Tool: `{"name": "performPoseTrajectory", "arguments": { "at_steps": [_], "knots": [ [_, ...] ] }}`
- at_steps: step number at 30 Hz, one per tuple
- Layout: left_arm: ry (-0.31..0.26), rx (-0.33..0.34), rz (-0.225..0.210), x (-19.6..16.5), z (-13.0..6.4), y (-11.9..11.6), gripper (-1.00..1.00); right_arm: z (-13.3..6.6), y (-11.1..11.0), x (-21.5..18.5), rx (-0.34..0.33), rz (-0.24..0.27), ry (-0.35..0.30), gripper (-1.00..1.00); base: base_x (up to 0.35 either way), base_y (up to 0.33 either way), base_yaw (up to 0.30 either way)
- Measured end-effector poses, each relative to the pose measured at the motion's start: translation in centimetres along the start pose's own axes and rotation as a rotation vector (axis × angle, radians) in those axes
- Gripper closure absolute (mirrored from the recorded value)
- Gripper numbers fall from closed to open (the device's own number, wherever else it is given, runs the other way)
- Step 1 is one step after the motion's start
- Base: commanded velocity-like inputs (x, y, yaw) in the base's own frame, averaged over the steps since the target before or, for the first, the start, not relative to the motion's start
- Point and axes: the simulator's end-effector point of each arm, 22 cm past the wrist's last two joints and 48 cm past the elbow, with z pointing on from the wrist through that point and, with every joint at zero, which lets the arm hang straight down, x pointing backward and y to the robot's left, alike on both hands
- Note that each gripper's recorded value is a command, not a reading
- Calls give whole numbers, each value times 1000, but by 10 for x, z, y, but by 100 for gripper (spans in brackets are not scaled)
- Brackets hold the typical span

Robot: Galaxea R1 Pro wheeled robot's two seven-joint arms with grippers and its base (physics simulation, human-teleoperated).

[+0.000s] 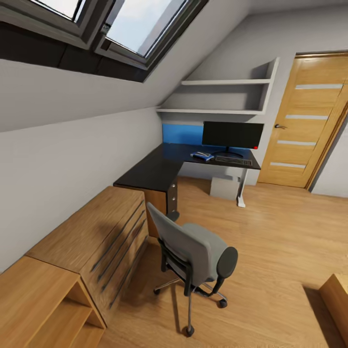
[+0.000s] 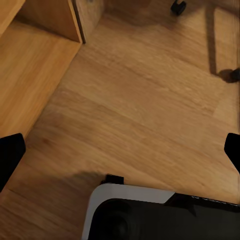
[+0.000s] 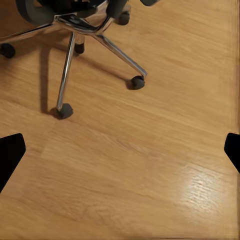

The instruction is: In the bedroom, organize the workspace by keeping the computer under the desk, ensuring the monitor is on the desk, placing the keyboard on the desk next to the monitor, placing the mouse on the desk next to the keyboard, moving the folder from the swivel chair onto the desk next to the mouse, stacking the notebook on top of the folder with the pen on top of the notebook, and positioning the swivel chair next to the desk.

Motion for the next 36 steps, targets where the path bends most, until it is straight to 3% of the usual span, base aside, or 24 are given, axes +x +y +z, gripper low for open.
{"name": "performPoseTrajectory", "arguments": {
  "at_steps": [9,22,36],
  "knots": [
    [-1,1,0,0,0,0,-100,0,0,0,0,0,0,-100,0,62,-268],
    [-5,2,0,-2,0,0,-100,0,0,-1,0,1,-3,-100,0,263,-268],
    [-9,3,0,-3,1,-1,-100,0,0,-4,1,0,-8,-100,0,40,-268]
  ]
}}
